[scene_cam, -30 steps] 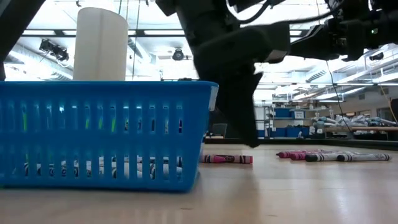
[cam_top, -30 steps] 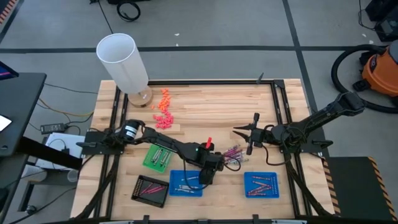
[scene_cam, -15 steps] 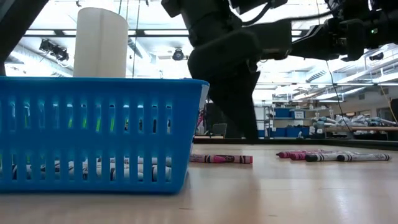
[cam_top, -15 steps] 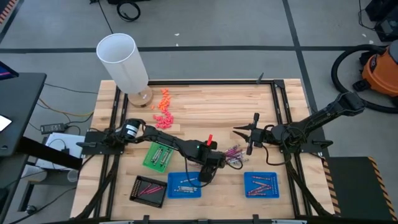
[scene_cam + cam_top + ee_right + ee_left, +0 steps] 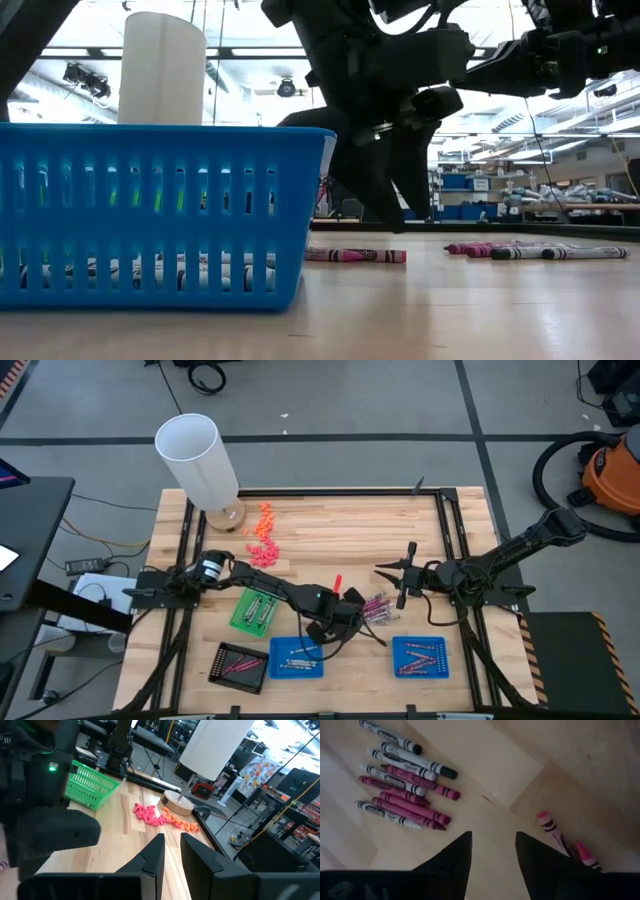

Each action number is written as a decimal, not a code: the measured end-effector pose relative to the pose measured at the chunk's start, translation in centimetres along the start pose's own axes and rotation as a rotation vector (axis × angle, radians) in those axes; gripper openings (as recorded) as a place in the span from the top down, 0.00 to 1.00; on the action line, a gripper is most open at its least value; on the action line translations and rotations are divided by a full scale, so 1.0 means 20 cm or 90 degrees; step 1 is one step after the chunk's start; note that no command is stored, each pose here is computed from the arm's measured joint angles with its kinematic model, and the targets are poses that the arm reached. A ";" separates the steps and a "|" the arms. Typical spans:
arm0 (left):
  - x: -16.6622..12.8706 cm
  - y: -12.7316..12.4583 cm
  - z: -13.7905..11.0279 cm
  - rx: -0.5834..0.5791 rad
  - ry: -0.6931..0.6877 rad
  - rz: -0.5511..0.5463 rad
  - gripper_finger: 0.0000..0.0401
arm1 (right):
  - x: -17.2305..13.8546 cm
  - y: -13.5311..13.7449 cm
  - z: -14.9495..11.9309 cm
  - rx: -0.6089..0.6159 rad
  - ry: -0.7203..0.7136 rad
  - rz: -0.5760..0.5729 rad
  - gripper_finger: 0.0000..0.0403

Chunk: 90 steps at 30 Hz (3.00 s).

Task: Sort crayons
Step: Put the white crayon into the left blue basket

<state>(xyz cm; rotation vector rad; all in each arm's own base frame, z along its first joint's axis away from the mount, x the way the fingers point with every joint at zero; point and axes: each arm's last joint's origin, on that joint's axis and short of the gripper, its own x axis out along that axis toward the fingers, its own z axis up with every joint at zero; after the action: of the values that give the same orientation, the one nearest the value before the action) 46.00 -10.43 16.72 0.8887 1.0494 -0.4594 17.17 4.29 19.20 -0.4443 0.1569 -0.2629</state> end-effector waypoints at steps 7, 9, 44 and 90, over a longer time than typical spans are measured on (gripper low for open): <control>-0.07 0.15 -0.06 -0.047 0.015 -0.005 0.60 | -0.01 0.03 -0.04 0.032 0.042 0.026 0.82; -0.12 0.19 -0.07 -0.093 0.025 -0.011 0.60 | -0.02 0.05 -0.05 0.032 0.075 0.047 0.82; -0.18 0.14 -0.22 -0.321 0.027 -0.010 0.64 | 0.14 0.12 -0.25 0.035 0.549 0.265 0.76; -0.18 0.11 -0.38 -0.588 -0.080 0.085 0.48 | 0.22 0.05 -0.27 0.095 0.525 0.177 0.90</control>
<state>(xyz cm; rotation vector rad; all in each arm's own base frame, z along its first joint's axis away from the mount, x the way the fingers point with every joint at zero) 41.67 -3.27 19.26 0.0978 0.9338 0.1029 20.46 1.76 13.57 -0.1391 0.9924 -0.1691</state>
